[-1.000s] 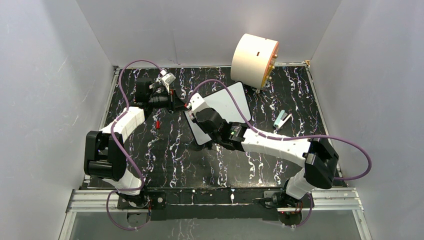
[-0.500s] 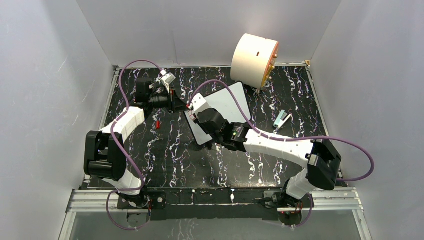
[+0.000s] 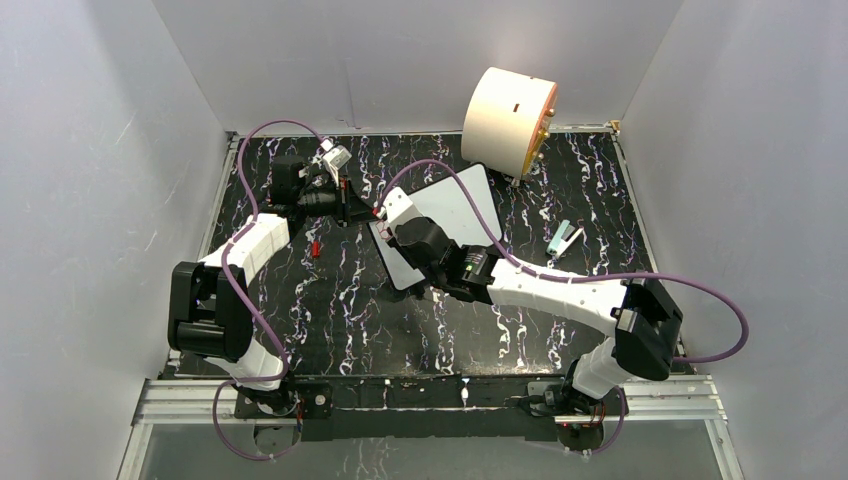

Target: Write a sentence on the whiteboard

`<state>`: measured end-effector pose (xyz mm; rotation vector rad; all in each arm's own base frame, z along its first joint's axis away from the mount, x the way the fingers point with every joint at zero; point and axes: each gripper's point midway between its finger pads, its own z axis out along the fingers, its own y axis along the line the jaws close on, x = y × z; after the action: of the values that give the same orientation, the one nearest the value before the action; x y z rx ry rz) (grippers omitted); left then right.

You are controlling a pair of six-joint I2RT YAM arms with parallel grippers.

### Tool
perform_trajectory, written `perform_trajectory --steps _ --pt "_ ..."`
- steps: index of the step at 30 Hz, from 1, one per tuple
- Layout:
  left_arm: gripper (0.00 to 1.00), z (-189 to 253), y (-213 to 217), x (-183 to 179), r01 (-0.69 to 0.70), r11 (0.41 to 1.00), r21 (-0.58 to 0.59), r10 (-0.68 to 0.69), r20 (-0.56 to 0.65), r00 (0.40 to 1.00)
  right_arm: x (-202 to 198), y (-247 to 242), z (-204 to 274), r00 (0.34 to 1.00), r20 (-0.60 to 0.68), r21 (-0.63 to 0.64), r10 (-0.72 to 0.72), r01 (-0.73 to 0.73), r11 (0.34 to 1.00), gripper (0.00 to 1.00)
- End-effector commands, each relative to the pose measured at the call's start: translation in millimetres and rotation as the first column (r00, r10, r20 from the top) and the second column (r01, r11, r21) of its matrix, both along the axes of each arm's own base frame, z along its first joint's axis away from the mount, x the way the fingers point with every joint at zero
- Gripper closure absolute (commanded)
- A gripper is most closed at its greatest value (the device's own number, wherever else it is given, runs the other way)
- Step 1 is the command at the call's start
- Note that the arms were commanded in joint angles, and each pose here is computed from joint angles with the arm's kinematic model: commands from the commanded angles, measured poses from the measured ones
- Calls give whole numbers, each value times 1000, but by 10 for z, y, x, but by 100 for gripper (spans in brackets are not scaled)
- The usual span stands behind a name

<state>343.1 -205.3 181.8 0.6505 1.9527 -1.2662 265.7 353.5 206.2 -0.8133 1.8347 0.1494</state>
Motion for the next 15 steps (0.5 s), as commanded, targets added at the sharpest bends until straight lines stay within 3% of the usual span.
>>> perform_trajectory --steps 1,15 --pt "100 -160 -20 -72 1 999 35 1 -54 999 66 46 142 1000 23 53 -19 18 998 100" --pt "100 -158 -18 -72 2 999 34 0 -53 999 64 65 37 1000 2 18 -10 10 1000 100"
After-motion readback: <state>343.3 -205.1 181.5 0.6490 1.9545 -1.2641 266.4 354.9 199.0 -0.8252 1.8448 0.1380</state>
